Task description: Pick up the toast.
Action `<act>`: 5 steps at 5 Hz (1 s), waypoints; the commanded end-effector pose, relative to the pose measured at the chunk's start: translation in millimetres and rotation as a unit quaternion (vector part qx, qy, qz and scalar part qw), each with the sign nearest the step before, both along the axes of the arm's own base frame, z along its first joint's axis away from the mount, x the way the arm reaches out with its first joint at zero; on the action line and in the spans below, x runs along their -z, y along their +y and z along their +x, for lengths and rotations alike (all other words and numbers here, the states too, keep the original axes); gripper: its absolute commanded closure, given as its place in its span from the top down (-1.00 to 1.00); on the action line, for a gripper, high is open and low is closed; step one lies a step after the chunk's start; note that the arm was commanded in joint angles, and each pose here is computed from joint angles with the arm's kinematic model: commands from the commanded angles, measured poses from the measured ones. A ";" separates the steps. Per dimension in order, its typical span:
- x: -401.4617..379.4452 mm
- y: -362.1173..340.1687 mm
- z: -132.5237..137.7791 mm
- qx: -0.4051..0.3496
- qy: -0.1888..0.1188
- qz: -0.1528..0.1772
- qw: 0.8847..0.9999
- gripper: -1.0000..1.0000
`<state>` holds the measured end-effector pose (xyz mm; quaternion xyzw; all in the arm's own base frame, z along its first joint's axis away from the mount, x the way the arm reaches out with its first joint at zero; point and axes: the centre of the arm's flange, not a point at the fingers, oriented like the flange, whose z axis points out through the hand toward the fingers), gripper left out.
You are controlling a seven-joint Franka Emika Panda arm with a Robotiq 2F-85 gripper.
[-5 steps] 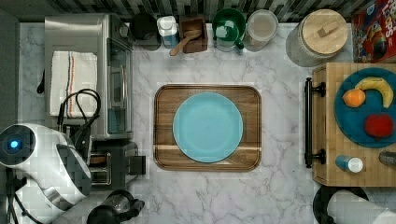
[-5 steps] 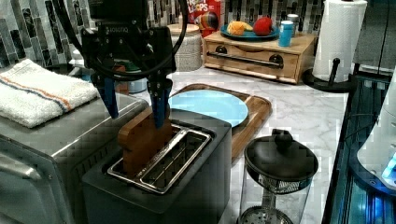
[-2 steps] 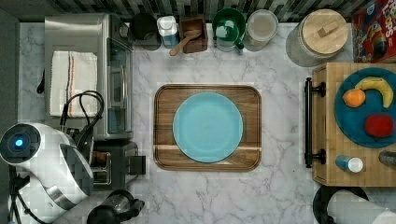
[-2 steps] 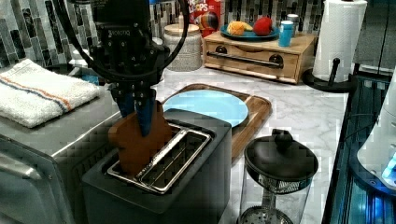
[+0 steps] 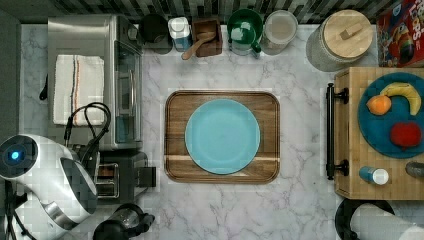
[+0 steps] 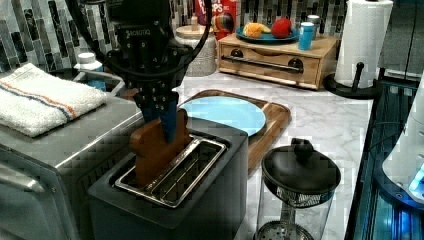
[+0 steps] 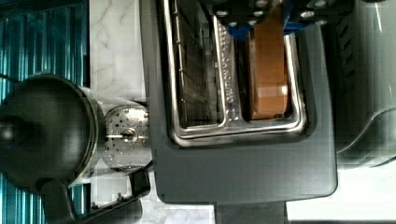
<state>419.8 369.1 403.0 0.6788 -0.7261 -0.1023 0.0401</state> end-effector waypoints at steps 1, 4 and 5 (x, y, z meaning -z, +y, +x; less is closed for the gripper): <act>-166.3 70.2 -37.4 -0.045 -0.073 0.068 0.994 -1.00; -190.2 7.7 -7.3 -0.050 -0.084 0.078 0.992 -1.00; -181.9 -47.5 14.5 -0.034 -0.073 0.069 0.994 -1.00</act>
